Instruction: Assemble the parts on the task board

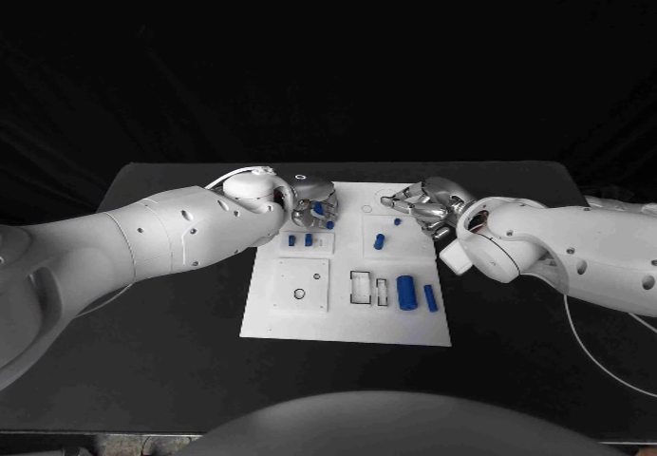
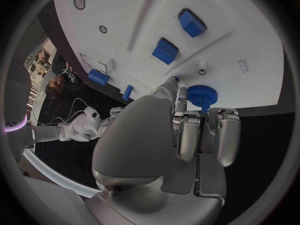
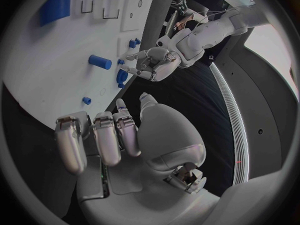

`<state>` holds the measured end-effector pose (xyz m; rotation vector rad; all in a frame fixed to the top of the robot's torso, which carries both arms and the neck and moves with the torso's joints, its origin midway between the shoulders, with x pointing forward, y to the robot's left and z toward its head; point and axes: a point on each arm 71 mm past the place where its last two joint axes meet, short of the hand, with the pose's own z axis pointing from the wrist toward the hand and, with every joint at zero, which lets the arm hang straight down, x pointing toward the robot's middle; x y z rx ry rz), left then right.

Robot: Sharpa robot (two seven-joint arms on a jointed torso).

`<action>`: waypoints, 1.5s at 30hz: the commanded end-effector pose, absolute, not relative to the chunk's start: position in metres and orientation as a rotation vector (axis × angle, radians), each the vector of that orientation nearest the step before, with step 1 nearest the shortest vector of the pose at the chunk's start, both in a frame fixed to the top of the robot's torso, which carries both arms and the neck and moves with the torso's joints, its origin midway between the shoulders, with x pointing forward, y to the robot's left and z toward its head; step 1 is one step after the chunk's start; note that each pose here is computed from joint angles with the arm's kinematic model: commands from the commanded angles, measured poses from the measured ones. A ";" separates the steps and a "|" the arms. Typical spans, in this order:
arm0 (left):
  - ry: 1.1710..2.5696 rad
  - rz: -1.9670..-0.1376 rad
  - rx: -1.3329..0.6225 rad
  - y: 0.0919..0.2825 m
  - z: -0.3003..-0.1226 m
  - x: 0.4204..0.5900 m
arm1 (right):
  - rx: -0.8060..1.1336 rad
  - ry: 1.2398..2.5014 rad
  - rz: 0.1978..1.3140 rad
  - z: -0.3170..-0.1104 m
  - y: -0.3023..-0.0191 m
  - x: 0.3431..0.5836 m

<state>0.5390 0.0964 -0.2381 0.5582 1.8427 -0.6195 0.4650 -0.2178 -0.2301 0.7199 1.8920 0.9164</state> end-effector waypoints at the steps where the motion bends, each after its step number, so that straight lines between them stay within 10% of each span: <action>1: 1.860 -0.624 0.577 0.093 -0.240 0.538 | 0.713 1.909 0.918 -0.231 -0.217 0.465; 45: 1.879 -0.562 0.614 0.092 -0.243 0.538 | 0.714 1.927 0.913 -0.232 -0.216 0.464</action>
